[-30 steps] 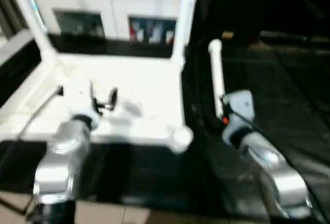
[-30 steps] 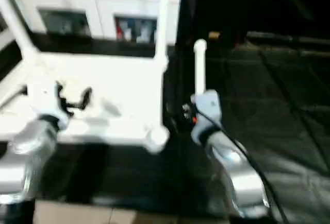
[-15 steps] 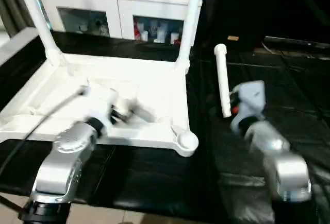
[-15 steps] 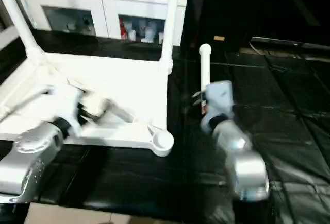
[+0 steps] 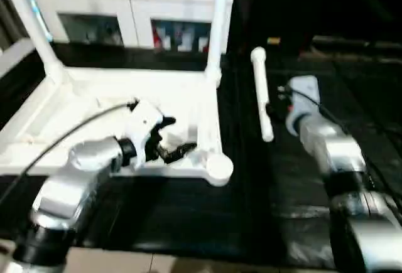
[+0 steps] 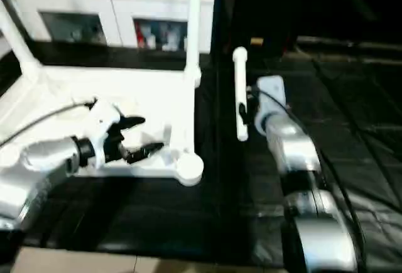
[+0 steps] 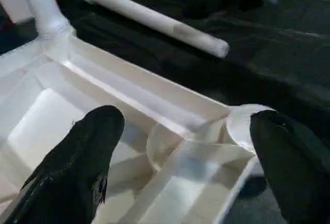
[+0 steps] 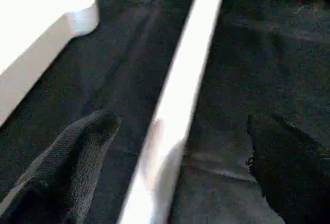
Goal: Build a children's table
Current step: Pick table leg
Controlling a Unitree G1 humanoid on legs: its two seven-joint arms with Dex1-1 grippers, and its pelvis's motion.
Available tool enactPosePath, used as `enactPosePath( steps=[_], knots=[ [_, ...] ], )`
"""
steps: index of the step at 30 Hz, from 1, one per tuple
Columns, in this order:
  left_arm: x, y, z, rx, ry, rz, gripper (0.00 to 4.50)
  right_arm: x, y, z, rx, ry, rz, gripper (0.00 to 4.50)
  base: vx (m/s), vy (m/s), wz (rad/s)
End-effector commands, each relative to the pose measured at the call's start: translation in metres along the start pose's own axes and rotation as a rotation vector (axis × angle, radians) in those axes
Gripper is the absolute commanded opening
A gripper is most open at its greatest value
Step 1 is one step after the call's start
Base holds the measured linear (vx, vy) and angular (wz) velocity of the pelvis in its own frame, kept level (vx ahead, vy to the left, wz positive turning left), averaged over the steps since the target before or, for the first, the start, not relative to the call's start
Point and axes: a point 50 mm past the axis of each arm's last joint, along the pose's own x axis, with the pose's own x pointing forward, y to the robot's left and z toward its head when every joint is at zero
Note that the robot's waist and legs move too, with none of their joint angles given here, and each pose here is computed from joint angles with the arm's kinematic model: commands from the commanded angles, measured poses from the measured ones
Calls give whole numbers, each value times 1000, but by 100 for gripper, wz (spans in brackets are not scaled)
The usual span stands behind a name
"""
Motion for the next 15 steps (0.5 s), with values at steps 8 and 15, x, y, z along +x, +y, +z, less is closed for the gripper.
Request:
enactPosePath(
  steps=[8,15],
  knots=[
    [-12,-22,6,-11,3,-140,448,9,-2,-24,64,106,-118,431,0,0,0],
    [-14,-28,7,-27,13,-156,450,12,8,-27,94,99,-50,375,0,0,0]
  ],
)
